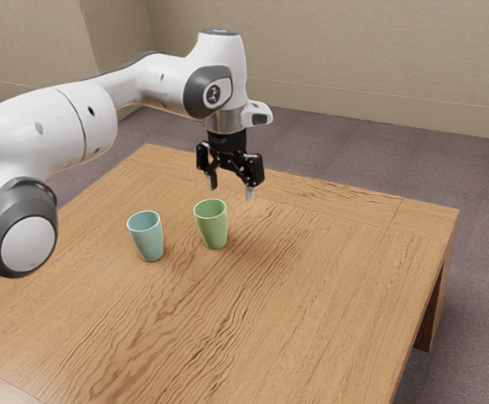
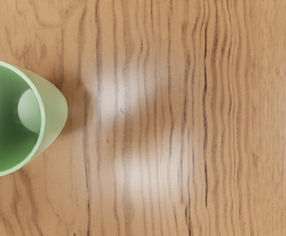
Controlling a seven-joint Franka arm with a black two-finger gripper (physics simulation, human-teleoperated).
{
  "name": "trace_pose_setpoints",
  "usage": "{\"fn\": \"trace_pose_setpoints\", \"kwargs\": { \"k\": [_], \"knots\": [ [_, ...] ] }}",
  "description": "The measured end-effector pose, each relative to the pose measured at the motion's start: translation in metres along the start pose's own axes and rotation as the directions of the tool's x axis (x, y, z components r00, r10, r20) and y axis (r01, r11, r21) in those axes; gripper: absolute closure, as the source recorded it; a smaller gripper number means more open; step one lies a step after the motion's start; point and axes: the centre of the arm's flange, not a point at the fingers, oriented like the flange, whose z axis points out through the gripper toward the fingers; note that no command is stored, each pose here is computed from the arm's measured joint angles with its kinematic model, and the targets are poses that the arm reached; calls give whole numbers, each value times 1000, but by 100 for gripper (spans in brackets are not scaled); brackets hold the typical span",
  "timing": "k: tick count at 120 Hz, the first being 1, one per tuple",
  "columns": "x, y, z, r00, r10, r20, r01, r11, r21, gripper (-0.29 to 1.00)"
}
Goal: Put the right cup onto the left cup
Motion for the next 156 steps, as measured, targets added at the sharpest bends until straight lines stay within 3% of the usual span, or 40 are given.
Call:
{"fn": "trace_pose_setpoints", "kwargs": {
  "k": [82, 156],
  "knots": [
    [36, -35, 35, 978, -207, -27, 207, 978, 3, 0],
    [54, -52, 75, 968, -249, -22, 249, 969, 0, 0]
  ]
}}
